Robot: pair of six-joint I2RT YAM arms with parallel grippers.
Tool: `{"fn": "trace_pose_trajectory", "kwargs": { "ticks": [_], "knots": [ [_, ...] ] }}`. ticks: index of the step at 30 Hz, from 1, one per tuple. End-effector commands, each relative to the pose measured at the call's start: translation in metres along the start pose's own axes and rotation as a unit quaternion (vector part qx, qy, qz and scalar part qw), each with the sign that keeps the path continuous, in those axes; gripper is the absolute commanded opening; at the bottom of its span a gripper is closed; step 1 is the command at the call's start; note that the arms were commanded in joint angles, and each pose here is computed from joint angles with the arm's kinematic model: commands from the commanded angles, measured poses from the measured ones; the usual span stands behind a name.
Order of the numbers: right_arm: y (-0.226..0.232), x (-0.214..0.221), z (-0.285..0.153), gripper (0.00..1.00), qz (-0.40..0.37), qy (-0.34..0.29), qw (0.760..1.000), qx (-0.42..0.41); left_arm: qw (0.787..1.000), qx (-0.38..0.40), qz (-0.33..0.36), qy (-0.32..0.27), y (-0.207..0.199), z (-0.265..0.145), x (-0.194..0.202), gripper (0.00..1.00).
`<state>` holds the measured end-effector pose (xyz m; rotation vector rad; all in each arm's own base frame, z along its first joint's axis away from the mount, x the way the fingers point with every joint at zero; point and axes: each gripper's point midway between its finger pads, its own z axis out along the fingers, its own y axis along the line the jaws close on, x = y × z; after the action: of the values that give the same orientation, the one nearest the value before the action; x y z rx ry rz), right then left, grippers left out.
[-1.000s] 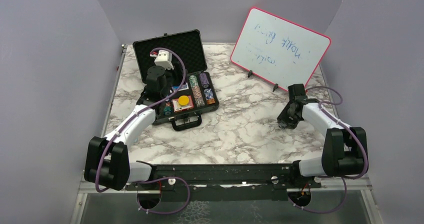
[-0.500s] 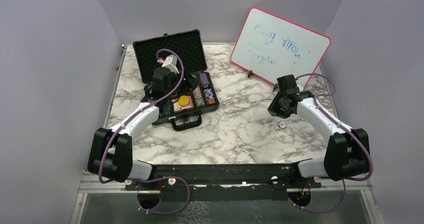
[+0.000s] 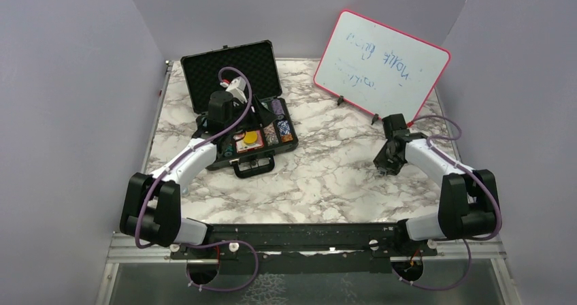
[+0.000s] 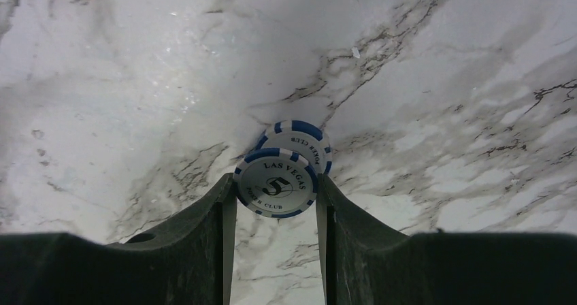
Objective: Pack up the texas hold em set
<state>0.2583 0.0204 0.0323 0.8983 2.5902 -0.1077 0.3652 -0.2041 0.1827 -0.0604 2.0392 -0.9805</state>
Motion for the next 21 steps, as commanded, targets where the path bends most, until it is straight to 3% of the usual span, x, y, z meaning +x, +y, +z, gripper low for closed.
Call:
{"fn": "trace_pose_trajectory", "kwargs": {
  "ticks": [1,13,21],
  "knots": [
    [-0.006,0.007,0.013,0.21,0.021,0.008,1.000,0.018,0.999,0.028,0.030,0.029,-0.013,0.004,-0.001,0.55],
    [-0.014,-0.006,0.012,0.27,0.024,-0.018,0.998,0.049,0.998,0.024,0.047,0.046,-0.011,0.009,0.000,0.55],
    [-0.013,-0.015,0.004,0.41,0.033,-0.035,0.998,0.043,0.998,0.024,0.048,0.046,-0.010,0.006,0.002,0.55]
  ]
}}
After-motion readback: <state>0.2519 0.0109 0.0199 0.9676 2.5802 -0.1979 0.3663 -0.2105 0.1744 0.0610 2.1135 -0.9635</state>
